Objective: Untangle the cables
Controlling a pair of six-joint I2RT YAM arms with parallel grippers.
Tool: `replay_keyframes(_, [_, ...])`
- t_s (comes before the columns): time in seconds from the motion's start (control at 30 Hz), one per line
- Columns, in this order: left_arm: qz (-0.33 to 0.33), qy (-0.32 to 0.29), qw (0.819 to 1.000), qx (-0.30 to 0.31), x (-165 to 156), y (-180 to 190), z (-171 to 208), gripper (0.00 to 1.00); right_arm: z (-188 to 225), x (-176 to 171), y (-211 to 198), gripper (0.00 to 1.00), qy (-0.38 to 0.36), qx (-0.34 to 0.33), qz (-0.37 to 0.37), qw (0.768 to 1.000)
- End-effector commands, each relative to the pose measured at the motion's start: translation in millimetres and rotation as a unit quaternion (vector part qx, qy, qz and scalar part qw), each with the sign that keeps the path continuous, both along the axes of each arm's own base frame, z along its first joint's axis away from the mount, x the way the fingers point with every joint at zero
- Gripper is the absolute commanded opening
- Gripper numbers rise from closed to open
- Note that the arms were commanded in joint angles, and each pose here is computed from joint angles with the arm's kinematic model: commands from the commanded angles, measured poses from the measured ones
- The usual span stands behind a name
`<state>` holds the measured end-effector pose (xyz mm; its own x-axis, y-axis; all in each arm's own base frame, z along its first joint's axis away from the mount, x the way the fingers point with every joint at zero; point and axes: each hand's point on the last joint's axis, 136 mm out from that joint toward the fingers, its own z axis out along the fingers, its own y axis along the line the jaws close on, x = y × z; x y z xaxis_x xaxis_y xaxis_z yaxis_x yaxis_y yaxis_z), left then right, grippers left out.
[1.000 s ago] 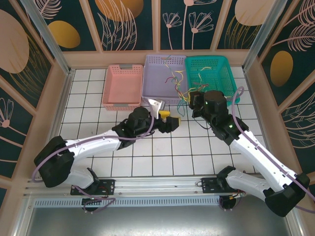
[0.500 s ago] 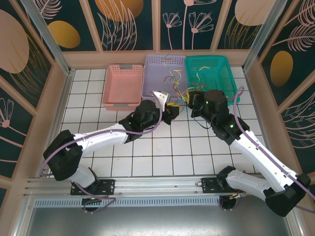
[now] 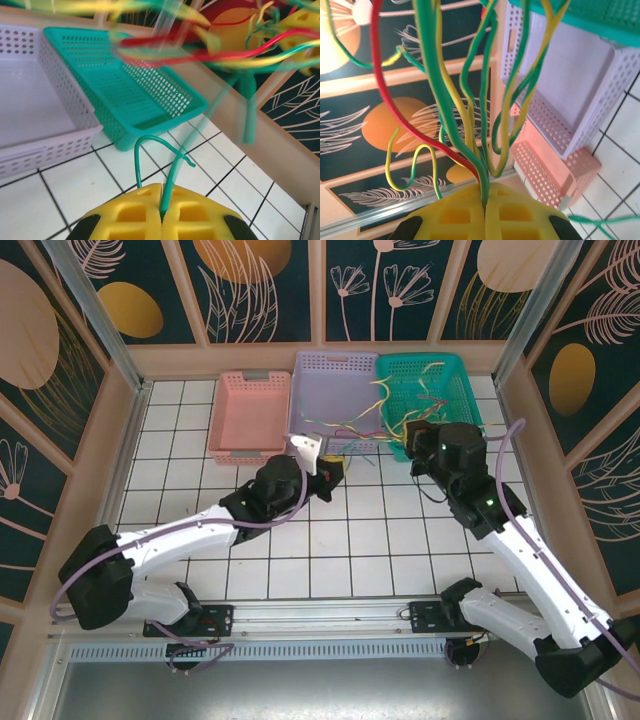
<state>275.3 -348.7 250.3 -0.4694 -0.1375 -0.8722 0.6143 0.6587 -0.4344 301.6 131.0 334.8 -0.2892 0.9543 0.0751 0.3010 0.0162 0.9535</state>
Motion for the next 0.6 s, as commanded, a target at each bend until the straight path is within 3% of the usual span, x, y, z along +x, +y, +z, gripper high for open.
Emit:
replay_keyframes(0.0, [0.035, 0.049, 0.997, 0.053, -3, 26, -38, 0.0, 30, 3, -30, 0.0, -0.06, -0.024, -0.042, 0.997])
replay_keyframes(0.2, [0.047, 0.078, 0.992, 0.087, -10, 41, -53, 0.0, 30, 4, -48, 0.0, -0.066, -0.064, -0.048, 0.995])
replay_keyframes(0.57, [0.206, 0.181, 0.953, 0.128, 10, 134, -84, 0.0, 10, -28, -83, 0.0, -0.033, -0.174, -0.066, 0.982])
